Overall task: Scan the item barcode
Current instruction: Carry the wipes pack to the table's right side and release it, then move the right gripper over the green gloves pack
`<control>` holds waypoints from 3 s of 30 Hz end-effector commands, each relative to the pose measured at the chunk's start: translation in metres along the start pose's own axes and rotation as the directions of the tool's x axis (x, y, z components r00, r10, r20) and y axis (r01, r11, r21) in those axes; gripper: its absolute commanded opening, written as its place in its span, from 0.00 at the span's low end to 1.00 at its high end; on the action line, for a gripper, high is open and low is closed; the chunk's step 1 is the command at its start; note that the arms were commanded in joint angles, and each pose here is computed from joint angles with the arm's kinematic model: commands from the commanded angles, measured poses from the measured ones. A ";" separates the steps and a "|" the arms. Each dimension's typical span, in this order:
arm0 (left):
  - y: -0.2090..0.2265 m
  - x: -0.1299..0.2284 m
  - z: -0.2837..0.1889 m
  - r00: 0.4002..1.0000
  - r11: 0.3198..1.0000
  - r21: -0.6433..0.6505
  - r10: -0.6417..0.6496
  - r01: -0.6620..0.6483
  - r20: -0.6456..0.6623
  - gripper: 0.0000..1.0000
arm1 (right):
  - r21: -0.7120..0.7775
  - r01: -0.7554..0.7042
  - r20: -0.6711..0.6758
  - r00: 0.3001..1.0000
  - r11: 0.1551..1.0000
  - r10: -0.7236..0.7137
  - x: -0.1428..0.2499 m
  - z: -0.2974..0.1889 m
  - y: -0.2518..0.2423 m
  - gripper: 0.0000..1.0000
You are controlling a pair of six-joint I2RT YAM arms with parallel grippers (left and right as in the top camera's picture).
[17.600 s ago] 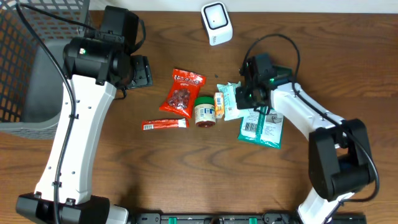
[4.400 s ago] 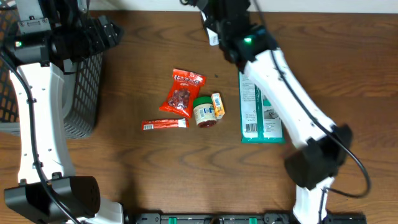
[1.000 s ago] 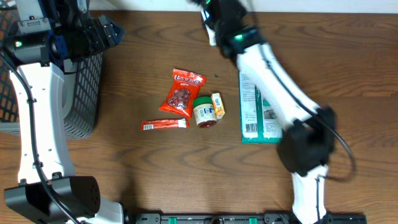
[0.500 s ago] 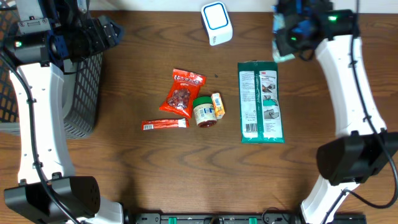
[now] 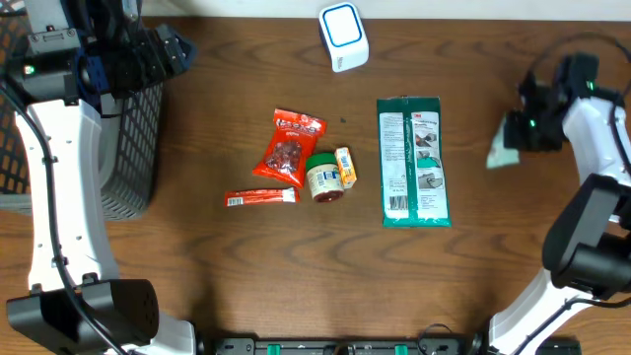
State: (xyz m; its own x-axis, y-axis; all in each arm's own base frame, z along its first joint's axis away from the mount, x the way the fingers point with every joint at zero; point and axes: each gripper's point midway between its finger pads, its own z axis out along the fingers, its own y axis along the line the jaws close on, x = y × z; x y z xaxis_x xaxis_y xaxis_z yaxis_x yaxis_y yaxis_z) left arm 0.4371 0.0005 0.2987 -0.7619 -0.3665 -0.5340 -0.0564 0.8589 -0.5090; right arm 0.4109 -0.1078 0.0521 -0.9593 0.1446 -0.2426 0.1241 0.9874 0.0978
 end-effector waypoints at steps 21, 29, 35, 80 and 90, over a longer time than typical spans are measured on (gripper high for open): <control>0.001 0.002 0.002 1.000 1.000 -0.003 0.009 -0.009 -0.008 0.84 | -0.161 -0.295 -0.049 0.956 0.942 0.291 -0.001 -0.040 0.001 0.72; 0.001 0.002 0.002 1.000 1.000 -0.003 0.009 -0.009 -0.008 0.84 | -0.221 -0.108 -0.141 0.987 0.969 0.078 0.016 -0.029 0.088 0.75; 0.001 0.002 0.002 1.000 1.000 -0.003 0.010 -0.010 -0.008 0.84 | -0.229 0.040 -0.189 0.978 0.973 -0.085 0.038 -0.018 0.147 0.79; 0.001 0.002 0.002 1.000 1.000 -0.003 0.009 -0.009 -0.008 0.84 | -0.305 0.137 -0.210 0.956 0.943 -0.207 0.067 0.004 0.158 0.99; -0.043 0.063 0.007 0.969 0.989 0.148 0.016 0.021 -0.247 0.84 | -0.352 0.133 -0.183 0.961 0.927 -0.208 0.067 0.010 0.165 0.99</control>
State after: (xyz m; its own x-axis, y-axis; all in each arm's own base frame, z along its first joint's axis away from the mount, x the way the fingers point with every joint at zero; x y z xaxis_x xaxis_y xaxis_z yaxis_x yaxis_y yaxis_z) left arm 0.4056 -0.0266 0.2825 -0.8553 -0.3607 -0.3721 -0.0907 0.8112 -0.5778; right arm 0.3691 0.0587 0.0362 -0.9960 -0.0702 -0.0549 -0.0851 0.9329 0.3499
